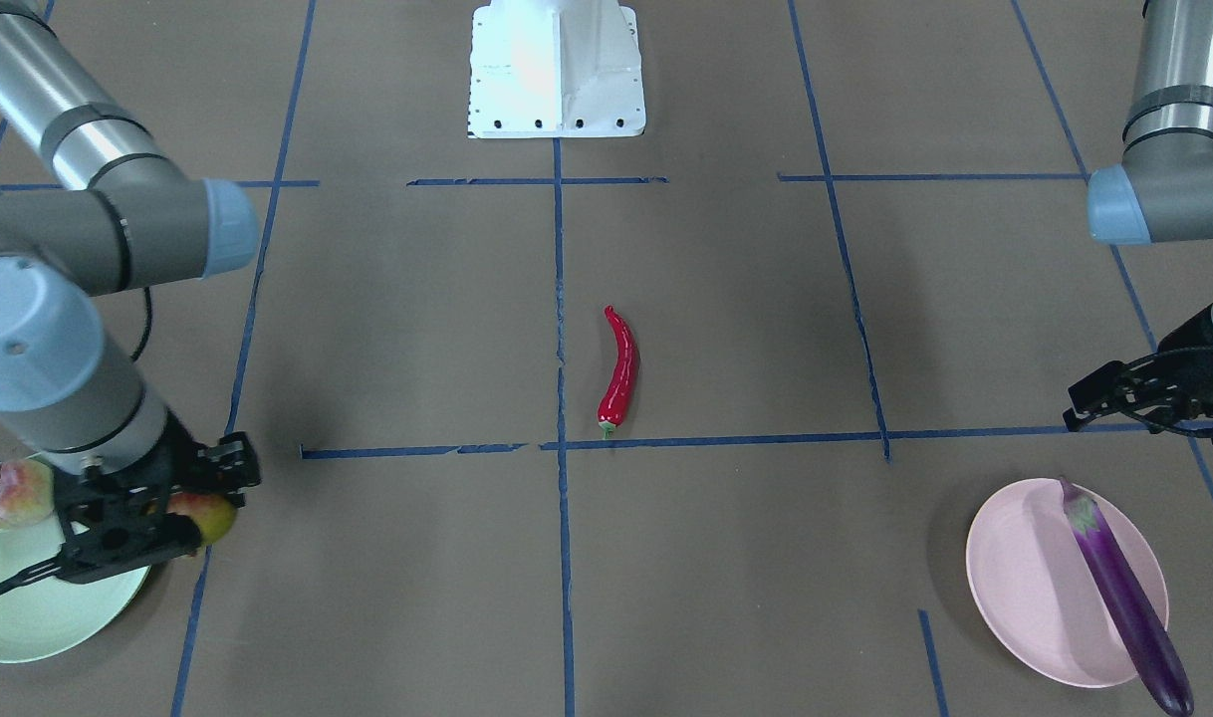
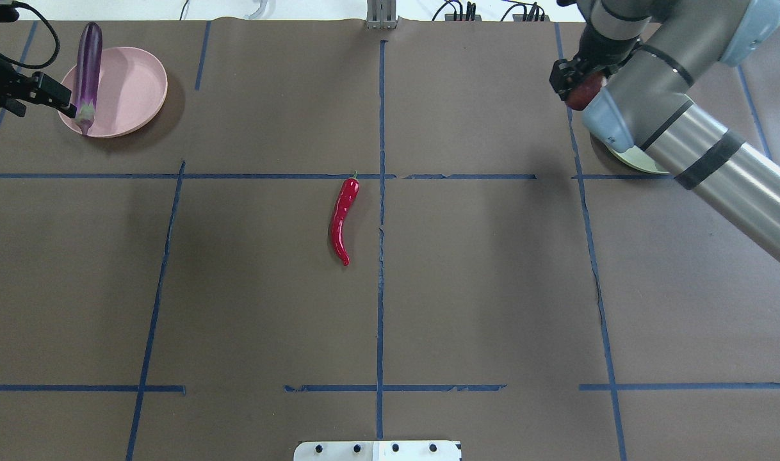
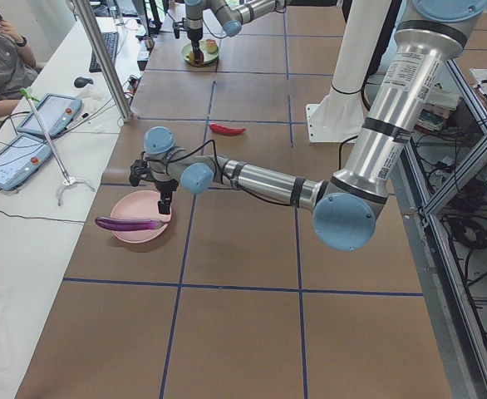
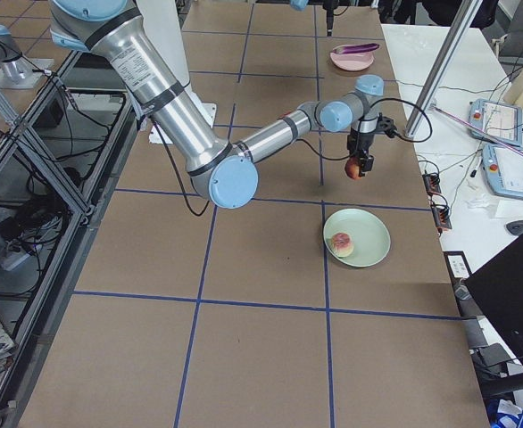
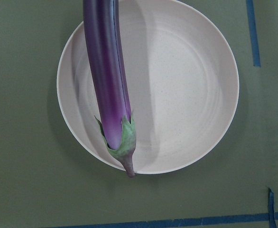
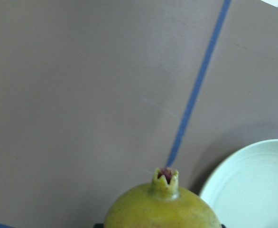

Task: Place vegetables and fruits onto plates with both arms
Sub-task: 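Carry the pomegranate with the right gripper onto the green plate and release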

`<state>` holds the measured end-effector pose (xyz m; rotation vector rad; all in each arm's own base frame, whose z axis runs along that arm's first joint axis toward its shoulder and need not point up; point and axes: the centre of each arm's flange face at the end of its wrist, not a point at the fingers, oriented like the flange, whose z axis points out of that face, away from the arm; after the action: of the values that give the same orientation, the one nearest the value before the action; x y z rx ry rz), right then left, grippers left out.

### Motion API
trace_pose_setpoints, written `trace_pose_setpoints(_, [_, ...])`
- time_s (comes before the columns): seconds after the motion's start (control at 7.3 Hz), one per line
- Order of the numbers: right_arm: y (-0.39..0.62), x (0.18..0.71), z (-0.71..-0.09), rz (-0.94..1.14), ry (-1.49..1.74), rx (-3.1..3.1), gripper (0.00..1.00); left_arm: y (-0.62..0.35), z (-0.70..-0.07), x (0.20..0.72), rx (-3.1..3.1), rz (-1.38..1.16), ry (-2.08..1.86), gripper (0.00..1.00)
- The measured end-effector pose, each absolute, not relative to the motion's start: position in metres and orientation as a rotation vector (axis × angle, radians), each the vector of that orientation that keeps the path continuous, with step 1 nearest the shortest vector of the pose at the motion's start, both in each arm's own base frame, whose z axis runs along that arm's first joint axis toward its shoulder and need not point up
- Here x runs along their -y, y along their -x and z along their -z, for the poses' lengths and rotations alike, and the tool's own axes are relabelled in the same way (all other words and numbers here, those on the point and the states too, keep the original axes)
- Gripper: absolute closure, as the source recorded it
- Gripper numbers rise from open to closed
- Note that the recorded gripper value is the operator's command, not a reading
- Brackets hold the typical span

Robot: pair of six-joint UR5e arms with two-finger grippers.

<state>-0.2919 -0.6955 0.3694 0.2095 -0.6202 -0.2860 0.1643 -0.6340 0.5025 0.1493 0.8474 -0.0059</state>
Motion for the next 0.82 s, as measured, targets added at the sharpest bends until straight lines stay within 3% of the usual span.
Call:
trace_pose_setpoints(0.14, [0.269, 0.714, -0.413, 0.319, -0.218, 0.619, 0.95, -0.166, -0.502, 0.634, -0.848, 0.004, -0.148, 0.0])
trace_pose_setpoints(0.41, [0.259, 0.732, -0.485, 0.339, -0.24, 0.632, 0.2, -0.167, -0.501, 0.633, -0.849, 0.001, -0.15, 0.0])
trace_pose_setpoints(0.55, [0.261, 0.732, -0.501, 0.345, -0.236, 0.632, 0.0, -0.167, -0.5, 0.633, -0.85, -0.001, -0.152, 0.0])
trace_pose_setpoints(0.82, [0.259, 0.729, -0.51, 0.347, -0.238, 0.633, 0.0, -0.171, -0.497, 0.633, -0.852, -0.008, -0.155, 0.0])
